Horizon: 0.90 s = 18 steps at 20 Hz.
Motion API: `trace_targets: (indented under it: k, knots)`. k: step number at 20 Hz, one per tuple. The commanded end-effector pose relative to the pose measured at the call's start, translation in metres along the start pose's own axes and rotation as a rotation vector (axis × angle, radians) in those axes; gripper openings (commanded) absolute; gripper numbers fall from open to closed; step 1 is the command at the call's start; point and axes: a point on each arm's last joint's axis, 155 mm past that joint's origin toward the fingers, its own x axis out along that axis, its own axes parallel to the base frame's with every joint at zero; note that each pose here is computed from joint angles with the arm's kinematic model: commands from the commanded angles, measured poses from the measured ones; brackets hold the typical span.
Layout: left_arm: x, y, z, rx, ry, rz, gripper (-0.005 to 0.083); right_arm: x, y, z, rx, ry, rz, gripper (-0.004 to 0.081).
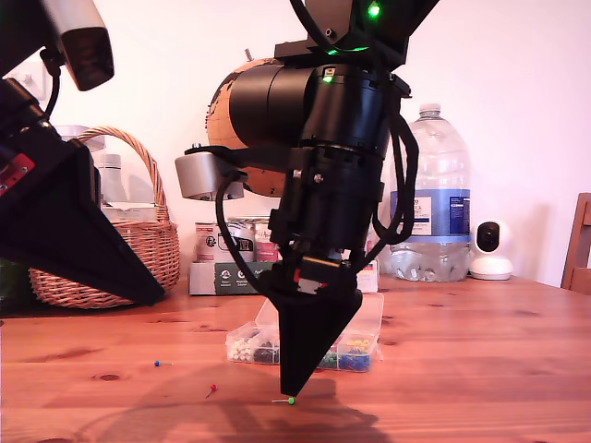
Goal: Sort the loose pins on the table into their correct compartments
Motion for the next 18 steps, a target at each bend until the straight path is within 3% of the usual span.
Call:
trace_targets:
  k: [1,18]
  knots:
    - [0.0,0.001,0.004,0.003,-0.01,0.001,-0.0023,0.011,0.005,-0.006,-0.001,0.026,0.022,0.0142]
    - [0.0,0.001,0.006,-0.015,-0.018,0.004,-0.0023,0.026,0.005,-0.02,0.011,0.073,0.047,0.0138]
